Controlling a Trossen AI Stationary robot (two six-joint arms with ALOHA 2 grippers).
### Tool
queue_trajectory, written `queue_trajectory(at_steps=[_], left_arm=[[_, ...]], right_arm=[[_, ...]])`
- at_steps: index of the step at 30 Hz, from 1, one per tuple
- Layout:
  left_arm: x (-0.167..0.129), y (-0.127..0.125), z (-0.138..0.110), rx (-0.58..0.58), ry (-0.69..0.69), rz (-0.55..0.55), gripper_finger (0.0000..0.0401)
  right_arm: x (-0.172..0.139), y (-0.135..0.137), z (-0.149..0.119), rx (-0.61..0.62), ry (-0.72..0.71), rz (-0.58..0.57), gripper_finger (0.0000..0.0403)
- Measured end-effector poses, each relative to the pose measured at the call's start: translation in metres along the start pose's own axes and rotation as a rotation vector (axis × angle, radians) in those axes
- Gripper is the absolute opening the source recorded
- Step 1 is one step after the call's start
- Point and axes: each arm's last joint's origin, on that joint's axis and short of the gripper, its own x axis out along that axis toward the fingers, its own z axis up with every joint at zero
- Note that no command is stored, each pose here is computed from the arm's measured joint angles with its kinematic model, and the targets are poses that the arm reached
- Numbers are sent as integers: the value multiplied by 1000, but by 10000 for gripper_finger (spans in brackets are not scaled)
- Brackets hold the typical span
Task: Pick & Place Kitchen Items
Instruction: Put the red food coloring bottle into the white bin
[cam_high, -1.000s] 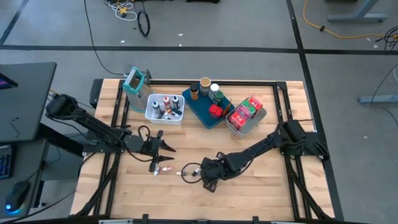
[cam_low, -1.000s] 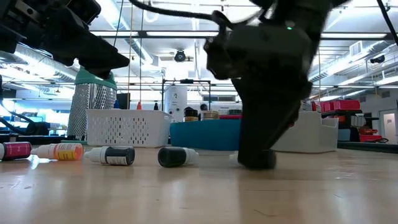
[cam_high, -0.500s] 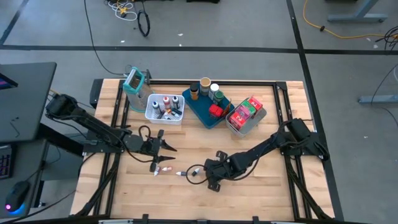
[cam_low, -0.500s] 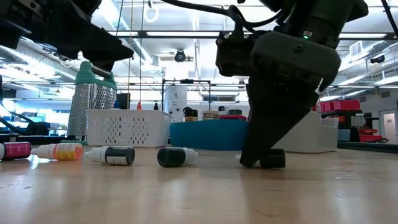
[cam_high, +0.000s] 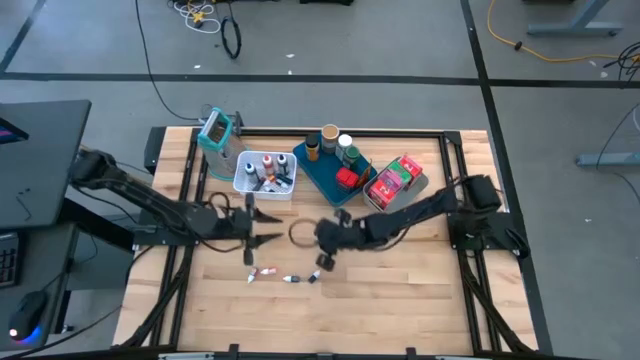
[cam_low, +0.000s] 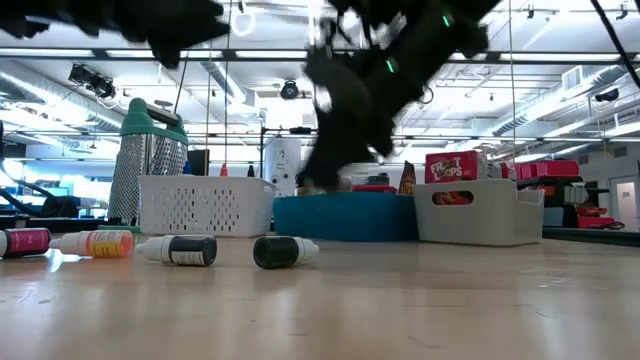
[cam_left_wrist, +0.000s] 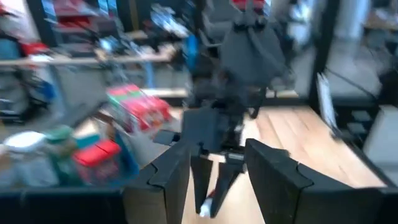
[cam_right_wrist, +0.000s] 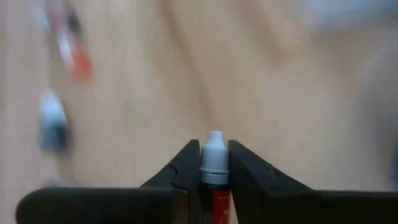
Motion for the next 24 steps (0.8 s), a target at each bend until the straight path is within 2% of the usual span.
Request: queue_trajectory(at_steps=[4,7,9,13,16,20,24], left_arm=[[-17,12,24,9,-88,135,162],[-29,21,36,39,-140,238,162],[-36,25,42,59,-162,264,162],[-42,29,45,67,-174,267,162],[-42,29,44,75,-162,268,162],[-40,28,42,88,-147,273,162],[-38,28,40,89,-130,311,162]], right_arm=[[-8,-23,34,-82,-207,-97,72],[-10,-39,63,-96,-438,-153,74],[-9,-49,82,-81,-611,-136,75],[10,-69,94,-112,-819,-142,75],[27,-84,100,-104,-869,-184,75],[60,-103,92,-37,-770,-171,75],[79,-114,90,-22,-747,-140,76]])
